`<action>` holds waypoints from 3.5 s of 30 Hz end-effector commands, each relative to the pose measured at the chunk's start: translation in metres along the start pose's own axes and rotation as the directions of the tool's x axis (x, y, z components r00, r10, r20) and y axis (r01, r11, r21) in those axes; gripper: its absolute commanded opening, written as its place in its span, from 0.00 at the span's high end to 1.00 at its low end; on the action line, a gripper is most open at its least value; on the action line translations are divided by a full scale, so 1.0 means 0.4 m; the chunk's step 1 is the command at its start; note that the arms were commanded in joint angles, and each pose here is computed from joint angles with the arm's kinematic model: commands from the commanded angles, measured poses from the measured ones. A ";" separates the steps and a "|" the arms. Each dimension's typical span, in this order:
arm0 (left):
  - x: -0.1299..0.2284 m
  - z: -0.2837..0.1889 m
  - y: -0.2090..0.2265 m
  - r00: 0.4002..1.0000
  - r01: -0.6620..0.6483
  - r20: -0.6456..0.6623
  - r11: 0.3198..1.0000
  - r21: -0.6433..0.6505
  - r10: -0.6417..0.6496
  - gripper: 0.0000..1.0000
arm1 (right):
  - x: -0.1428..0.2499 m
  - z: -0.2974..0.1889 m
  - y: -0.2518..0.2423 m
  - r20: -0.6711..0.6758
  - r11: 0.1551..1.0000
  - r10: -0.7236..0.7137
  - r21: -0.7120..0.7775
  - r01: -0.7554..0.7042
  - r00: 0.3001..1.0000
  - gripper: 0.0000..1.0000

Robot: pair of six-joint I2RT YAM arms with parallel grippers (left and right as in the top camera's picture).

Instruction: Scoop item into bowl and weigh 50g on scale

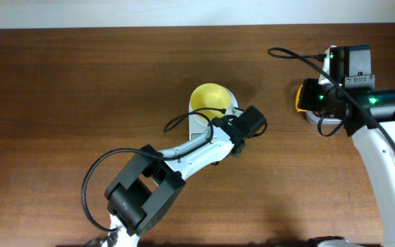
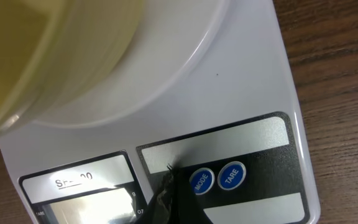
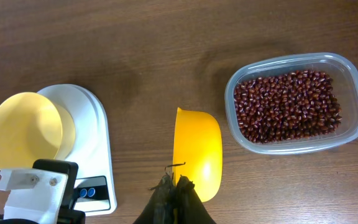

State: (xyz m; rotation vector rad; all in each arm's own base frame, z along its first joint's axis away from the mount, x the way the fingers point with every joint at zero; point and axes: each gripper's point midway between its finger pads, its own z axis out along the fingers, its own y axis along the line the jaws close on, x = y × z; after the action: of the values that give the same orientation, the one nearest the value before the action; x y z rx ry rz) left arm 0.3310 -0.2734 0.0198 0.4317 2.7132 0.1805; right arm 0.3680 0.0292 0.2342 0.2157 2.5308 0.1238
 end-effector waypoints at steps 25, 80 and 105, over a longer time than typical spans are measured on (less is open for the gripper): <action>0.051 0.052 0.034 0.997 0.037 -0.064 0.999 -0.003 -0.037 1.00 | -0.013 -0.021 -0.002 0.017 1.000 -0.004 0.001 0.004 1.000 0.96; 0.017 -0.213 0.097 0.996 0.085 -0.007 0.988 0.126 -0.085 1.00 | 0.004 -0.021 -0.008 -0.011 1.000 -0.004 0.011 0.004 1.000 0.96; 0.001 -0.014 0.006 0.998 0.060 0.028 0.997 0.044 -0.062 1.00 | 0.003 -0.021 -0.008 -0.008 1.000 -0.004 0.010 0.004 1.000 0.96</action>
State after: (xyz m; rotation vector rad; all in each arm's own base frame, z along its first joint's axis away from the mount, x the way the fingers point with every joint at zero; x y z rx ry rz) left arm 0.3163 -0.2768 0.0249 0.4112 2.7382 0.0724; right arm 0.3588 0.0283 0.2281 0.2195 2.5754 0.1150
